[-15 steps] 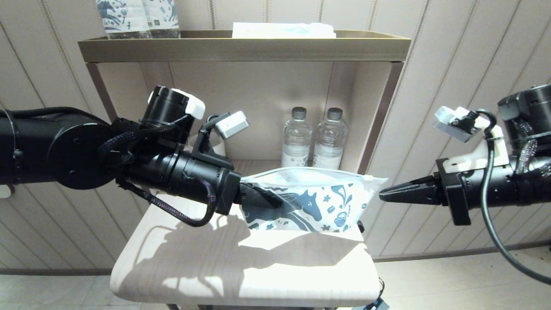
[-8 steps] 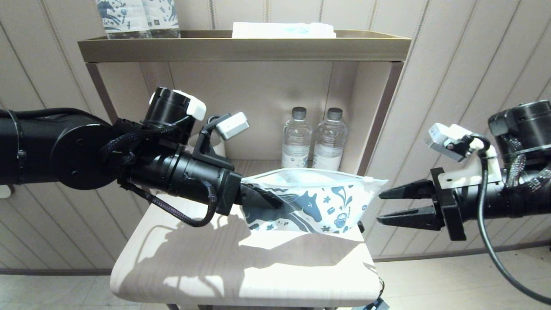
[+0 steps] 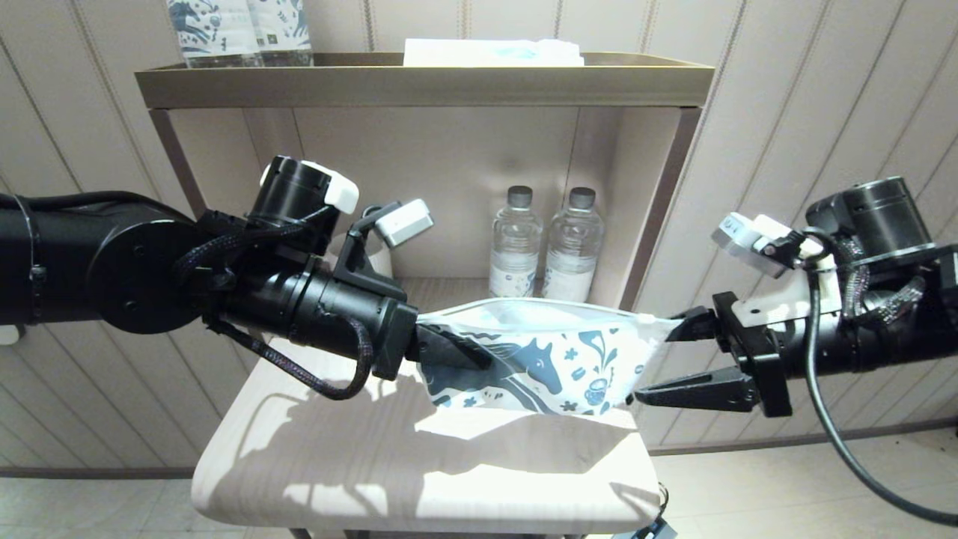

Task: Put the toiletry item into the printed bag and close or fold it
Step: Hand it to the other hand

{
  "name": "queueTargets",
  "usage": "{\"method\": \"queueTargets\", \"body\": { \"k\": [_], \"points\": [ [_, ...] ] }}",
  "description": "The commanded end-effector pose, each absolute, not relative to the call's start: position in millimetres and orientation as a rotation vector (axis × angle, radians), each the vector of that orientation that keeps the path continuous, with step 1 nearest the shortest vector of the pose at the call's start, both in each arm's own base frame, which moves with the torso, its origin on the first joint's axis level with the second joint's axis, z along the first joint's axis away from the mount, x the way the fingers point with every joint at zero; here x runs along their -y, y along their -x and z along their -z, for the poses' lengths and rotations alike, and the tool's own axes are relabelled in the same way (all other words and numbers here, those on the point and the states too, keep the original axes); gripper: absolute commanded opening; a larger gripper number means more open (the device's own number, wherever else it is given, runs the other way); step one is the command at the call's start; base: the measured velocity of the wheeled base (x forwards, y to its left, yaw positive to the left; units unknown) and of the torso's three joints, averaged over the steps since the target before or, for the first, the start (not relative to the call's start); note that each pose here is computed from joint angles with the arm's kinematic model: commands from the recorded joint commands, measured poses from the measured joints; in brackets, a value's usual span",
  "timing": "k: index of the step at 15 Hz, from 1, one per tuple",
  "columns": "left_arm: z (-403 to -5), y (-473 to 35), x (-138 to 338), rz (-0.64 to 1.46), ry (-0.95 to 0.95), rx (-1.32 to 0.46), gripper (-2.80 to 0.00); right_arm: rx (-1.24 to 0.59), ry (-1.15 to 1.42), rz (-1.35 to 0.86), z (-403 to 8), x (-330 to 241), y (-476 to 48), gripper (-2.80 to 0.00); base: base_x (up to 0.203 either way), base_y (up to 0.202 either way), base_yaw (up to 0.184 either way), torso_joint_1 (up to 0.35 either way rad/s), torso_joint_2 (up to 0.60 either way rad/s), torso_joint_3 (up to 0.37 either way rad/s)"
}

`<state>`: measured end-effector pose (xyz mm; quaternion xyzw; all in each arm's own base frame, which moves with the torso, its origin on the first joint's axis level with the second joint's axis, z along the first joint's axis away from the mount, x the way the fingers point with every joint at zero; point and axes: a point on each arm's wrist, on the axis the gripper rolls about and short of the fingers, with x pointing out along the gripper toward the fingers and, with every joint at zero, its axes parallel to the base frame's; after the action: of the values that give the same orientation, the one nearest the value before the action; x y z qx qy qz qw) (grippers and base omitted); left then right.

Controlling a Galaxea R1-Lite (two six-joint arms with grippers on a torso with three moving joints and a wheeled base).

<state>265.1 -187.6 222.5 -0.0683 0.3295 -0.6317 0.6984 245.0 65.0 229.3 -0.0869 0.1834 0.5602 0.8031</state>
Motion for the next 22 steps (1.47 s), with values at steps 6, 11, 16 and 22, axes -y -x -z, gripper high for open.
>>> {"method": "queueTargets", "body": {
  "k": [6,11,16,22],
  "points": [
    [-221,-265,188,1.423,0.157,-0.739,-2.8,-0.409,0.189,-1.271,-221,-86,-266,0.0,0.0,0.0,0.0,0.0,0.0,0.0],
    [-221,-266,188,1.421,0.156,-0.739,-2.8,-0.417,0.195,-1.281,-216,-87,-264,0.0,0.0,0.0,0.0,0.0,0.0,0.0],
    [-219,-267,189,1.42,0.157,-0.745,-2.8,-0.424,0.193,-1.281,-213,-87,-266,-2.8,0.0,0.0,0.0,0.0,0.0,0.0],
    [-218,-267,189,1.419,0.158,-0.748,-2.8,-0.411,0.196,-1.284,-218,-87,-266,-2.8,0.0,0.0,0.0,0.0,0.0,0.0]
  ]
}}
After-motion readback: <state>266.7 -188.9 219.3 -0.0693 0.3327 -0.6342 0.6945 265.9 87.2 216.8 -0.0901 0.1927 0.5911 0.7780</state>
